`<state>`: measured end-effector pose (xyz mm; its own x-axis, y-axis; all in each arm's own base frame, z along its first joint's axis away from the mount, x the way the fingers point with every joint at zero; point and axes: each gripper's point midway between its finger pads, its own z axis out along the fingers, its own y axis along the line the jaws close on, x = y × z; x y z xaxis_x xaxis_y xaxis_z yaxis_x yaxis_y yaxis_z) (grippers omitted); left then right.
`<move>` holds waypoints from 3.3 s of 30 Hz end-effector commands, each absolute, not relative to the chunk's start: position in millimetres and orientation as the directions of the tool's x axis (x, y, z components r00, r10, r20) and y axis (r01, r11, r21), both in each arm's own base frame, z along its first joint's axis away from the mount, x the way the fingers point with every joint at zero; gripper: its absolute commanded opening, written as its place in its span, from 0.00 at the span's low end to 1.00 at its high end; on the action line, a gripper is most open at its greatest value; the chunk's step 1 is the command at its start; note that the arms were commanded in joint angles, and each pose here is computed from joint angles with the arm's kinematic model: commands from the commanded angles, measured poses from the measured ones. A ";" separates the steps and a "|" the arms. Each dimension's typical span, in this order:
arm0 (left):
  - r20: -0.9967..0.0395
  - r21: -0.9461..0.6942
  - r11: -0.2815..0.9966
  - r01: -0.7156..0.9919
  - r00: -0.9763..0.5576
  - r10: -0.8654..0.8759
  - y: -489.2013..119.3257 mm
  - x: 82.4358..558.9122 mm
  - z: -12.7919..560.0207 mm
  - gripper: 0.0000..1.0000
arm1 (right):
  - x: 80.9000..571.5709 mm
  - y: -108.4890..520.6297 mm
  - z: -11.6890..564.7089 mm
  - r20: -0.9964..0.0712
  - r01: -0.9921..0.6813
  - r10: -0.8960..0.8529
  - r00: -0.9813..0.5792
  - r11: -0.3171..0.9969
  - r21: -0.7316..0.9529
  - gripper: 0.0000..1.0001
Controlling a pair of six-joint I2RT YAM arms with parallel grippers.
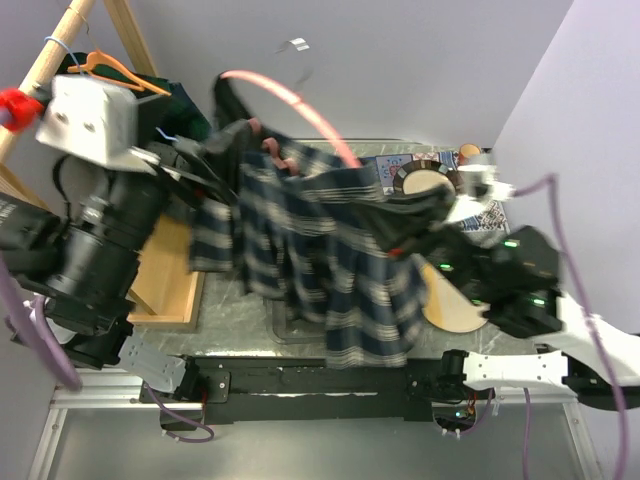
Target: Remove the skirt from the hanger
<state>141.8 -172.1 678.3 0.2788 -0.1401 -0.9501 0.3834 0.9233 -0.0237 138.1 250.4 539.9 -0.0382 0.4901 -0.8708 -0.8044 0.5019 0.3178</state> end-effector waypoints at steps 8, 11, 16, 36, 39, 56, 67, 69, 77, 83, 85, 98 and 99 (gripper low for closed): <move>-0.913 0.037 0.807 0.589 0.348 -0.212 -257.1 158.5 676.4 0.97 | 155.6 117.7 594.1 -0.782 -0.574 0.608 0.138 0.692 0.437 0.00; -0.931 0.005 0.837 0.548 0.308 -0.195 -254.4 206.1 654.9 0.97 | 161.1 96.1 593.4 -0.790 -0.501 0.591 0.167 0.740 0.448 0.00; -0.965 -0.159 0.843 0.514 0.099 -0.242 -236.1 278.0 594.3 0.97 | 162.0 90.5 589.2 -0.819 -0.483 0.542 0.190 0.778 0.402 0.00; -0.959 0.117 0.687 0.717 0.260 -0.108 -253.6 260.8 615.0 0.97 | 108.9 147.4 557.0 -0.878 -0.785 0.477 -0.032 0.532 0.317 0.00; -0.955 0.187 0.672 0.716 0.292 -0.045 -262.1 259.7 607.6 0.97 | 103.3 155.3 563.5 -0.873 -0.812 0.486 -0.039 0.493 0.311 0.00; -0.922 0.374 0.635 0.676 0.345 0.176 -288.3 255.9 565.0 0.98 | 90.3 172.4 588.3 -0.855 -0.870 0.516 -0.048 0.399 0.289 0.00; -0.904 0.370 0.783 0.501 0.390 0.177 -257.1 269.2 600.8 0.01 | 124.5 164.2 544.0 -0.866 -0.743 0.497 -0.049 0.562 0.364 0.04; -0.901 0.358 0.835 0.418 0.391 0.190 -242.0 277.2 613.7 0.01 | 141.3 152.9 523.0 -0.865 -0.654 0.501 -0.037 0.642 0.400 0.15; -0.896 0.260 0.930 0.259 0.424 0.133 -214.6 287.6 653.8 0.01 | 147.3 171.0 504.3 -0.872 -0.645 0.485 -0.063 0.647 0.406 0.38; -0.889 0.240 0.946 0.220 0.441 0.123 -208.5 288.8 662.9 0.01 | 145.8 194.3 495.1 -0.878 -0.672 0.465 -0.109 0.617 0.410 0.45; -0.888 0.237 0.949 0.209 0.442 0.125 -207.8 290.2 663.5 0.01 | 145.3 199.4 492.1 -0.883 -0.681 0.456 -0.112 0.612 0.402 0.27; -0.883 0.171 0.985 0.029 0.447 0.140 -168.6 290.2 680.6 0.01 | 163.8 181.3 467.6 -0.876 -0.560 0.471 -0.100 0.702 0.441 0.11; -0.883 0.165 0.986 0.022 0.449 0.137 -165.4 289.1 682.1 0.01 | 163.6 180.2 467.5 -0.876 -0.558 0.471 -0.102 0.702 0.442 0.00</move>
